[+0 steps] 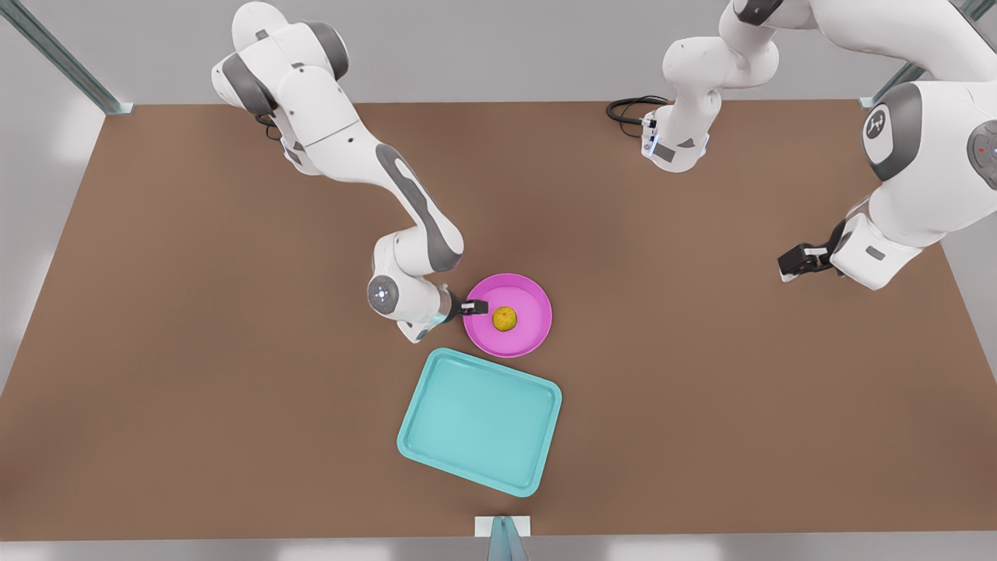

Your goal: Place the orange on the plate with the left arm and the plate on the tray with the right arm

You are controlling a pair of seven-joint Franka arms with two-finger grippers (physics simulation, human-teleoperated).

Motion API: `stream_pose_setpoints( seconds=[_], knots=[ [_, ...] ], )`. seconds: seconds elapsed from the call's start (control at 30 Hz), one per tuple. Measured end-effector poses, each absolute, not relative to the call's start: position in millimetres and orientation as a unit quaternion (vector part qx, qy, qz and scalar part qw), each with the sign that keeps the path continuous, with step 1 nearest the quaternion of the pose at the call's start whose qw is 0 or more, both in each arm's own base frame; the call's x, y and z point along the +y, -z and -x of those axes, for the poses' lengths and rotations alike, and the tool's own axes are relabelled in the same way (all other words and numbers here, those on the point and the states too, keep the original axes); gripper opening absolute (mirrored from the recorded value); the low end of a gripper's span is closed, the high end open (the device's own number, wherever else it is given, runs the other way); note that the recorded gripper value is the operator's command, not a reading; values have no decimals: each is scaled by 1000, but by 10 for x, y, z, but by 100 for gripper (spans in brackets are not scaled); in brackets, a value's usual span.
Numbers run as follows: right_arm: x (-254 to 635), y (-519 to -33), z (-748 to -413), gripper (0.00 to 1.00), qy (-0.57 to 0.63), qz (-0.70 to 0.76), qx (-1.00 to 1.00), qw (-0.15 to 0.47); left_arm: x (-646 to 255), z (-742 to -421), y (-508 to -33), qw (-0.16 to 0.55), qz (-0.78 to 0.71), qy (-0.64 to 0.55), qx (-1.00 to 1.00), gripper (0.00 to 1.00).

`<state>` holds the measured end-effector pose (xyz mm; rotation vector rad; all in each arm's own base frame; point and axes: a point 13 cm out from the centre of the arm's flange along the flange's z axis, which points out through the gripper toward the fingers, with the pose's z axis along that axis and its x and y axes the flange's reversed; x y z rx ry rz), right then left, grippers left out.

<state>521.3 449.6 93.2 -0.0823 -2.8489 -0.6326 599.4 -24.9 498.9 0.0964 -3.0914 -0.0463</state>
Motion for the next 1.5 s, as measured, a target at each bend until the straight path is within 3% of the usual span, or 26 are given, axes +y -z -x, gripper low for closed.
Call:
stream_pose_setpoints(
  seconds=[0.47, 0.5, 0.67, 1.03, 1.5],
  knots=[
    [4291, -577, -5157, 100, 200, 26, -969, 142, -248, -5970, -4985, 29, -6, 14, -999, 100],
    [4290, -554, -5149, 87, 199, 23, -969, 143, -248, -5969, -4980, 29, -5, 14, -999, 100],
    [4283, -501, -5123, 57, 199, 9, -969, 146, -241, -5968, -4958, 32, -1, 14, -999, 100],
    [4328, -528, -5117, 21, 204, -13, -969, 143, -239, -5963, -4959, 33, 5, 14, -999, 100],
    [4431, -709, -5156, 21, 219, -35, -965, 138, -186, -5983, -4999, 28, 3, 15, -1000, 100]
  ],
)
